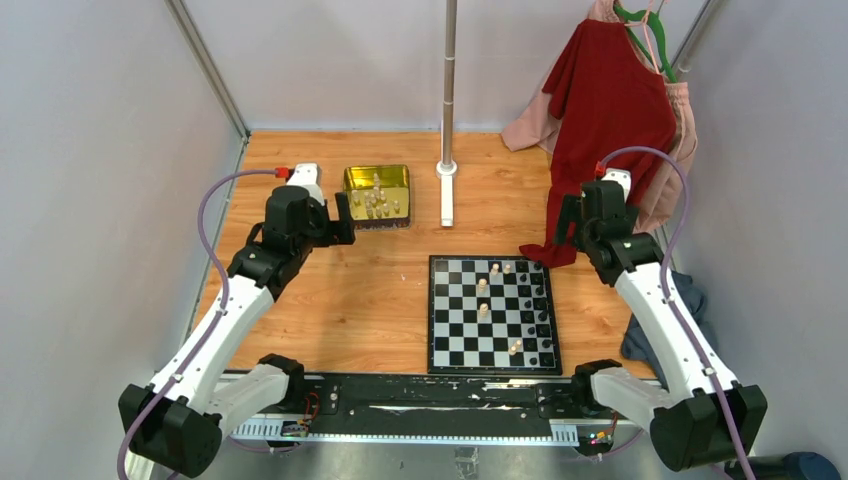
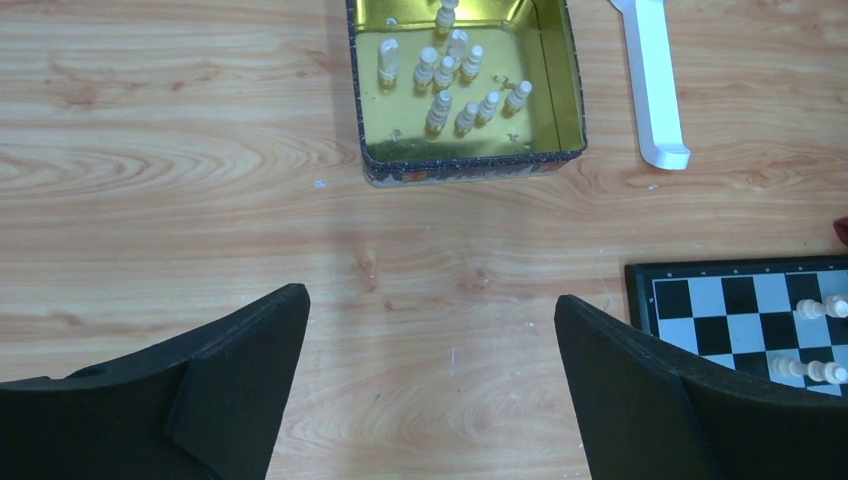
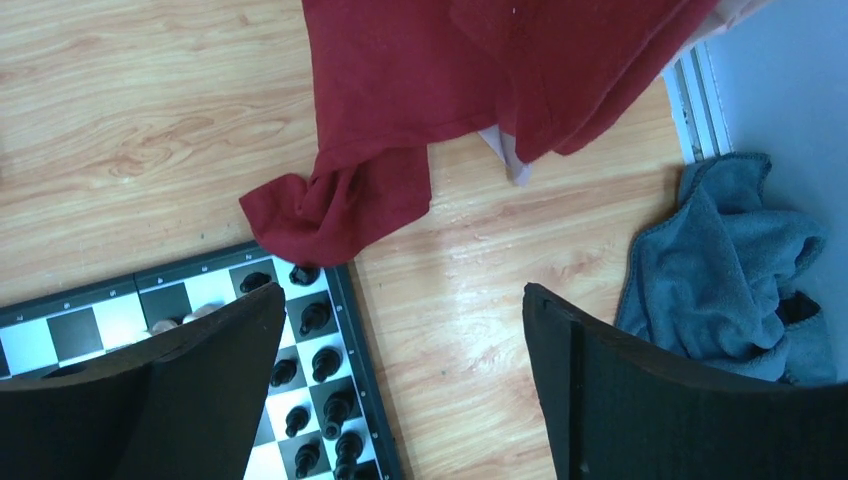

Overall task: Set up the chess pieces on the board
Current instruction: Move the chessboard to the center of the board.

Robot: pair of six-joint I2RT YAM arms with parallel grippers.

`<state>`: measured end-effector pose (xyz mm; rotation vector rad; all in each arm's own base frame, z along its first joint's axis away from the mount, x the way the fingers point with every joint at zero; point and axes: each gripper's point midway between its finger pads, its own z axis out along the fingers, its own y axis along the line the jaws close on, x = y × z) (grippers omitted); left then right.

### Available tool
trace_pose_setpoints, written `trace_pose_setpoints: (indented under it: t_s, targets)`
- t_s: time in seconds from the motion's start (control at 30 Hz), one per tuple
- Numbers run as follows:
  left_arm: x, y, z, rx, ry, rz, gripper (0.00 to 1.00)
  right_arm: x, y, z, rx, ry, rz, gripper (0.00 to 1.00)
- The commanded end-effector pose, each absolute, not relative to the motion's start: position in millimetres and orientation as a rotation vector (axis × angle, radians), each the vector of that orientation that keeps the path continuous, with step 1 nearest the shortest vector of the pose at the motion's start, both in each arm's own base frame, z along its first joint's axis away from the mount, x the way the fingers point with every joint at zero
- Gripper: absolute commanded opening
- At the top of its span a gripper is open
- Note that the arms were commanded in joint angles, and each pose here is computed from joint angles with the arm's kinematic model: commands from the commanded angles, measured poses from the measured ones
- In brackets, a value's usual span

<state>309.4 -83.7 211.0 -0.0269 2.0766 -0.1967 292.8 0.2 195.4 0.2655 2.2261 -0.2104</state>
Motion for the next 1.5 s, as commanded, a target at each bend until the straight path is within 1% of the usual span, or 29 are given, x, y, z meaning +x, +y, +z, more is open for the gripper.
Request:
trace_pose_setpoints:
  t_s: [0.0,0.1,0.17,0.2,0.27,0.3,0.37,0.43,0.53,0.73,0.97,1.47]
  targets:
    - [306.4,-90.5,204.1,-0.019,2.106,-0.204,1.00,265.9,3.6,196.1,0.281,2.269,-0.195,0.87]
    - [297.9,-96.3,192.7,-0.014,2.169,-0.193,1.00,245.0,13.1,180.9,0.348,2.296,-0.089,0.66]
    - [290.5,-105.6,183.7,-0.001,2.206,-0.202,1.00,234.6,18.8,169.7,0.381,2.320,-0.035,0.50]
    - [287.1,-111.7,179.5,0.007,2.219,-0.209,1.00,229.9,19.4,164.0,0.399,2.340,-0.031,0.40]
    - [279.2,-124.2,172.0,0.035,2.241,-0.214,1.00,221.1,18.5,152.5,0.430,2.393,-0.046,0.23]
    - [276.4,-128.8,167.8,0.039,2.251,-0.207,1.00,217.5,18.4,147.4,0.446,2.416,-0.052,0.19]
    - [270.4,-140.6,159.6,0.061,2.275,-0.223,1.00,212.8,20.1,137.6,0.469,2.453,-0.050,0.15]
    - [263.5,-152.6,150.7,0.085,2.302,-0.235,1.00,209.2,25.0,127.4,0.491,2.486,-0.024,0.09]
    - [253.5,-164.1,138.8,0.101,2.329,-0.238,1.00,205.9,33.1,114.9,0.541,2.522,0.023,0.04]
    - [234.4,-182.4,115.6,0.170,2.383,-0.234,1.00,199.3,42.1,91.6,0.653,2.552,0.081,0.00]
    - [216.3,-201.8,99.2,0.244,2.401,-0.257,1.00,195.8,38.4,77.5,0.750,2.544,0.052,0.00]
    - [205.6,-208.8,74.9,0.324,2.444,-0.261,1.00,198.9,29.7,53.8,0.882,2.488,-0.008,0.00]
